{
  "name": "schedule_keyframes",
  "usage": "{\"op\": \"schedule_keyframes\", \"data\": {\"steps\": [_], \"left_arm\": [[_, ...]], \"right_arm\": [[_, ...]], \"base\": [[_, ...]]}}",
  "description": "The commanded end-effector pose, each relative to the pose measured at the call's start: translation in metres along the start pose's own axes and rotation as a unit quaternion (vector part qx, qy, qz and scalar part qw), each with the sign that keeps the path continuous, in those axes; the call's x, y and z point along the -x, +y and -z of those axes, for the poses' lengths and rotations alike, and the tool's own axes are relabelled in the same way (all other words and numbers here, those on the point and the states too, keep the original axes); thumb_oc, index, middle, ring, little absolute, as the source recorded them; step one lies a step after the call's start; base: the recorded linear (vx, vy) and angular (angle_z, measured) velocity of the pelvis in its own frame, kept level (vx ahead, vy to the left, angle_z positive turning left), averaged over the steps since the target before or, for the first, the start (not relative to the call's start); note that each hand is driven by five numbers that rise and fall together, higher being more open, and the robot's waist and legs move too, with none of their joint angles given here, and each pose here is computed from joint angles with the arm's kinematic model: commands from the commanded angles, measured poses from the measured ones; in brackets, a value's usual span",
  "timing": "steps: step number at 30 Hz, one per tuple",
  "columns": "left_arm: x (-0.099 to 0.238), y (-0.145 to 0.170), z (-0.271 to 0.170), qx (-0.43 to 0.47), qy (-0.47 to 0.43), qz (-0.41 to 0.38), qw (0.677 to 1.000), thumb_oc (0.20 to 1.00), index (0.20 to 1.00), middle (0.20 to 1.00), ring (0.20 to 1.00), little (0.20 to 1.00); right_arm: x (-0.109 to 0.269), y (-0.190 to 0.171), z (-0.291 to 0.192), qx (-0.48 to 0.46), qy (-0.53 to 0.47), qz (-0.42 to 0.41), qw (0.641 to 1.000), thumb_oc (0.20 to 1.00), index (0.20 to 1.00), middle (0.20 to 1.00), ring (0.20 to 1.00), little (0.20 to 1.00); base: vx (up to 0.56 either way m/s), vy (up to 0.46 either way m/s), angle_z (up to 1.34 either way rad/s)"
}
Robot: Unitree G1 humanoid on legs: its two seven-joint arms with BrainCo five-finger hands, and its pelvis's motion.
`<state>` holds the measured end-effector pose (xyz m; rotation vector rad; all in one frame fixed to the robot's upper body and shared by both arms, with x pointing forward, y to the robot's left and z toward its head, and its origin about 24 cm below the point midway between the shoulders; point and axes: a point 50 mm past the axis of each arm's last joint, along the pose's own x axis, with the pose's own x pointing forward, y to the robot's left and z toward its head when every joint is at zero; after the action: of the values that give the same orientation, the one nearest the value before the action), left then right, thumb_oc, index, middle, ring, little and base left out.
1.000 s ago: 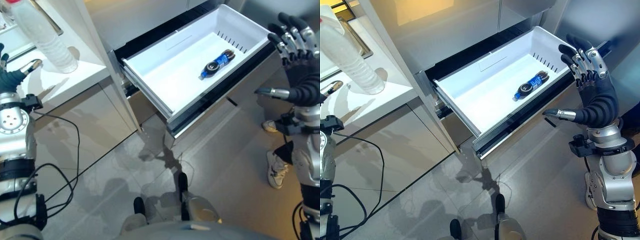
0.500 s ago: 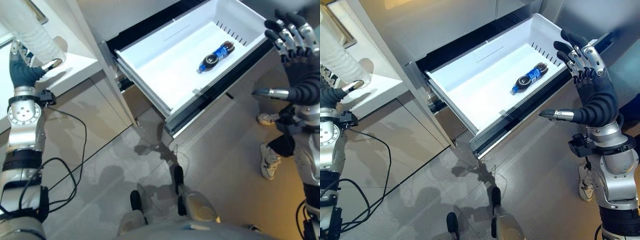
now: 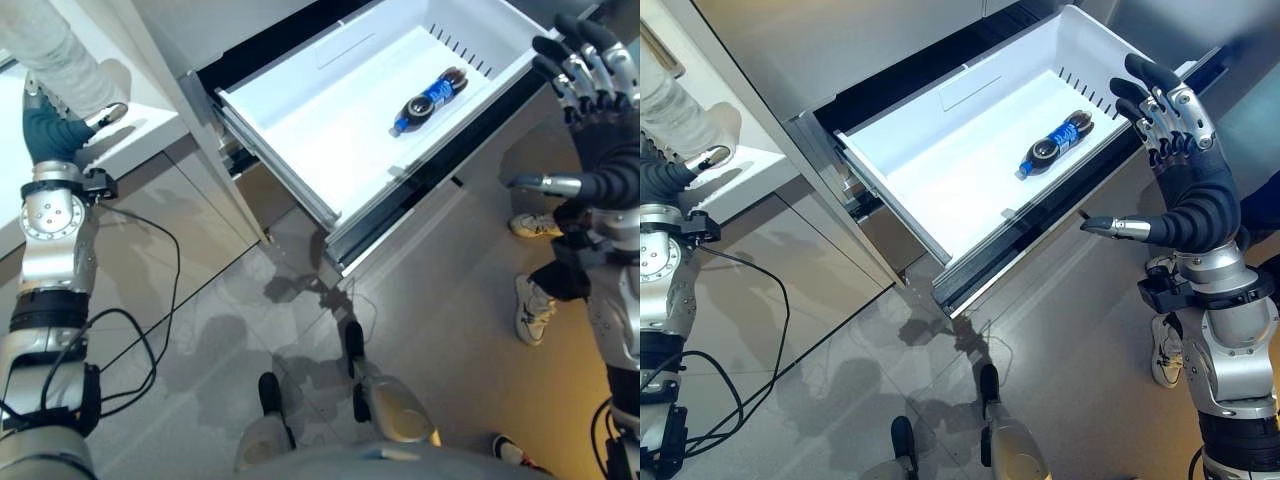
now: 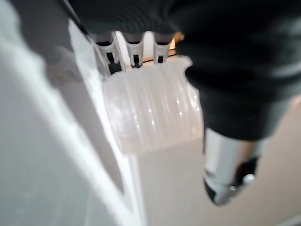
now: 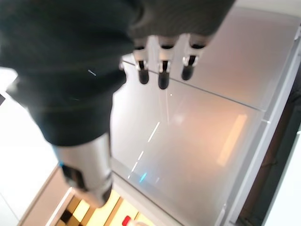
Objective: Take the drinks into the refrigerator
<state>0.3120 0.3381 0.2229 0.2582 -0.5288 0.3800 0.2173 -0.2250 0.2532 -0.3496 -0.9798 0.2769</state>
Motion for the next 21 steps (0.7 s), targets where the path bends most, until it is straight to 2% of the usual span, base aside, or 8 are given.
{"op": "schedule_keyframes", "data": {"steps": [1,12,20,21], "left_arm": [[-0.018,-0.01,-0.029,0.002,-0.066,0.016,0.998,1.0,1.0,1.0,1.0,1.0],[-0.037,-0.056,-0.052,0.015,-0.102,0.064,0.993,1.0,1.0,1.0,1.0,1.0],[-0.05,-0.081,-0.06,0.028,-0.104,0.066,0.992,1.0,1.0,1.0,1.0,1.0],[-0.05,-0.084,-0.06,0.037,-0.102,0.069,0.992,0.492,0.492,0.492,0.492,0.492]], "right_arm": [[-0.01,-0.006,-0.03,0.008,-0.089,0.012,0.996,1.0,1.0,1.0,1.0,1.0],[-0.01,-0.002,-0.029,-0.001,-0.083,-0.005,0.997,1.0,1.0,1.0,1.0,1.0],[-0.01,0.003,-0.029,-0.01,-0.088,-0.01,0.996,1.0,1.0,1.0,1.0,1.0],[-0.01,0.004,-0.029,-0.012,-0.088,-0.009,0.996,1.0,1.0,1.0,1.0,1.0]], "base": [[0.0,-0.004,-0.07],[0.0,-0.003,-0.02],[0.0,0.0,0.0],[0.0,0.0,0.0]]}}
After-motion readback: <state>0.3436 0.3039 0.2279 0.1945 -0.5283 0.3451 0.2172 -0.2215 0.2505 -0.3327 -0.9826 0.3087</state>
